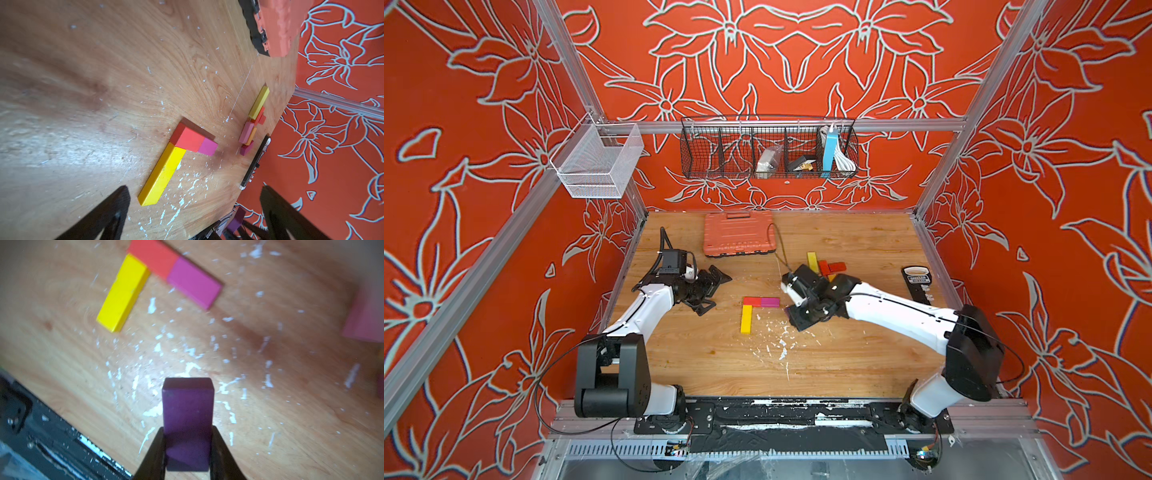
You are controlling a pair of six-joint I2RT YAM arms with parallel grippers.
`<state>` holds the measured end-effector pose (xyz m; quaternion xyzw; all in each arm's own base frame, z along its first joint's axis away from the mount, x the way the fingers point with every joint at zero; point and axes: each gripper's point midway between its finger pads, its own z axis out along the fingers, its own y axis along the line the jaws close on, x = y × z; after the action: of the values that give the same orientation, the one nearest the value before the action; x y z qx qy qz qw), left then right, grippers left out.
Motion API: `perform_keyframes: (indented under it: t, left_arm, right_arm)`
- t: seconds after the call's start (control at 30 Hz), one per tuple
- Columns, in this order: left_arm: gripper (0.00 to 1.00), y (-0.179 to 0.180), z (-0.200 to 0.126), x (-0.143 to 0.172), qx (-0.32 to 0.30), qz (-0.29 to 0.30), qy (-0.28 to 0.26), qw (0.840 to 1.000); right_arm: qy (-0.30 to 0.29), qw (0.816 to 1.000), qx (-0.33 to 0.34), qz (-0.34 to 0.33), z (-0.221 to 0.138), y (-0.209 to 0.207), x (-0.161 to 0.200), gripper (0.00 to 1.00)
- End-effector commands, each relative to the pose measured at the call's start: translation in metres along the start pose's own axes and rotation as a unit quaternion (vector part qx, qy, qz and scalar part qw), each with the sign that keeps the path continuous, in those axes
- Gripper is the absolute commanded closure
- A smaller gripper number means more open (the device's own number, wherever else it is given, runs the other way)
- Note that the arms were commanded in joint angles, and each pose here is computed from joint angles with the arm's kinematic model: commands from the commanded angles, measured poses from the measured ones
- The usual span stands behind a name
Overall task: Assemble the letter c with building blocks
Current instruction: Place the building block at the center of the board.
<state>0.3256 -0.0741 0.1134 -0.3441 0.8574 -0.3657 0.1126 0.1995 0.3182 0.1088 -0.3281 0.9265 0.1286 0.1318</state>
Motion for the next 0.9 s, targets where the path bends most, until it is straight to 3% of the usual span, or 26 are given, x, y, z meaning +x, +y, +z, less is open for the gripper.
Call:
perform_keyframes:
  t: [0.0, 0.13, 0.33, 0.73, 0.87]
  left_arm:
    - [0.02, 0.003, -0.007, 0.0, 0.009, 0.004, 0.0, 1.0]
    - [0.02, 0.013, -0.008, -0.007, 0.013, -0.013, -0.002, 1.0]
    - [0.01, 0.021, -0.009, -0.016, 0.019, -0.032, -0.004, 0.999]
    - [0.02, 0.031, -0.01, -0.02, 0.022, -0.052, -0.008, 0.998]
    - [0.02, 0.032, -0.01, -0.02, 0.023, -0.054, -0.008, 0.998]
  right_arm:
    - [0.041, 0.996, -0.005, -0.078, 0.018, 0.033, 0.012, 0.89]
    - [0.071, 0.988, -0.009, -0.135, 0.039, 0.064, 0.02, 0.89]
    - [0.09, 0.982, -0.018, -0.162, 0.061, 0.089, 0.021, 0.88]
    - [0.101, 0.978, -0.008, -0.181, 0.094, 0.097, 0.006, 0.86]
    - [0.105, 0.977, 0.006, -0.186, 0.101, 0.092, 0.007, 0.8]
